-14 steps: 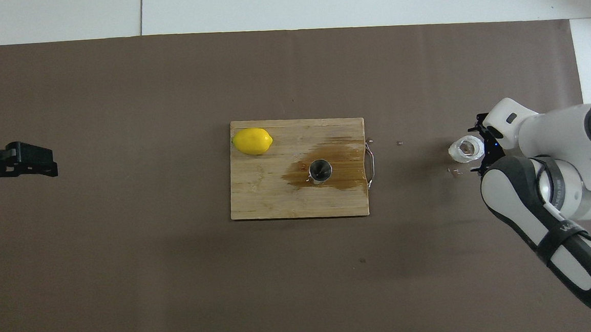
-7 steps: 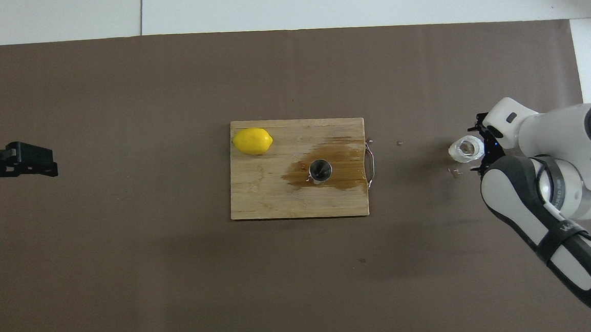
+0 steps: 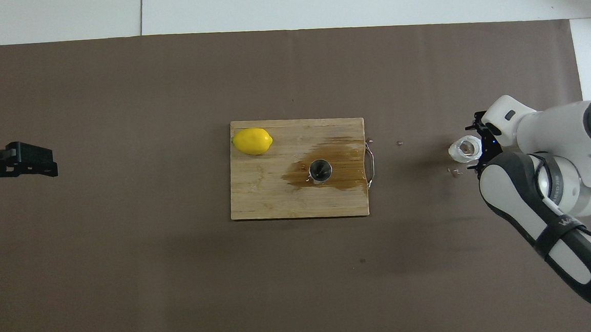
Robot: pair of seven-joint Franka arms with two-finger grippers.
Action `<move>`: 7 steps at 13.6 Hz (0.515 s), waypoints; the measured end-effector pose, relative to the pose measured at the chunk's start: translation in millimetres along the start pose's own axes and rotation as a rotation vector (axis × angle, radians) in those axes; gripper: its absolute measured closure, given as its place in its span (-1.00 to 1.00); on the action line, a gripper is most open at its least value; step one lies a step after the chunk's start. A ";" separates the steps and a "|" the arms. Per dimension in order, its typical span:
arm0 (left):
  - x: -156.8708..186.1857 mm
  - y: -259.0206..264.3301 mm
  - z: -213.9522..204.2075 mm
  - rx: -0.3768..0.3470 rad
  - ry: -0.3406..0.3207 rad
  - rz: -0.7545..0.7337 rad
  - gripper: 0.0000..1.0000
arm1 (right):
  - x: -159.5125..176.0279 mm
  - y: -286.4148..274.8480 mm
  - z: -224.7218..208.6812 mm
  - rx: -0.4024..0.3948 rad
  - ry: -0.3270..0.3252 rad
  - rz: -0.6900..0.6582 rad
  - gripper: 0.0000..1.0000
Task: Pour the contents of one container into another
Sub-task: 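Close the right gripper on the white cup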
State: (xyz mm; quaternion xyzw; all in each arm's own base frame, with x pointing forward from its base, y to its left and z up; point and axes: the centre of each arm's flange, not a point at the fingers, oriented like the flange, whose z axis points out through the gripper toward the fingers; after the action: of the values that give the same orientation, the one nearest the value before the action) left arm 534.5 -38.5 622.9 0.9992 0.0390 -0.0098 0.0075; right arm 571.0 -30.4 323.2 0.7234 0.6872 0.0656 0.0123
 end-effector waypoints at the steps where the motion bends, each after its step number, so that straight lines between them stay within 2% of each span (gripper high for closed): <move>1: 0.0 0.0 0.0 0.000 0.000 0.000 -1.00 | -0.1 -0.2 1.2 0.002 0.002 0.003 -0.96; 7: 0.0 0.0 0.0 0.000 0.000 0.000 -1.00 | 0.6 -0.1 3.2 0.005 0.003 0.002 -0.90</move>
State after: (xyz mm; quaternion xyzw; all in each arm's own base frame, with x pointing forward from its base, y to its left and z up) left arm 534.5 -38.5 622.9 0.9992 0.0391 -0.0098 0.0075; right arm 571.3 -29.6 320.1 0.7240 0.6867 0.0649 0.0091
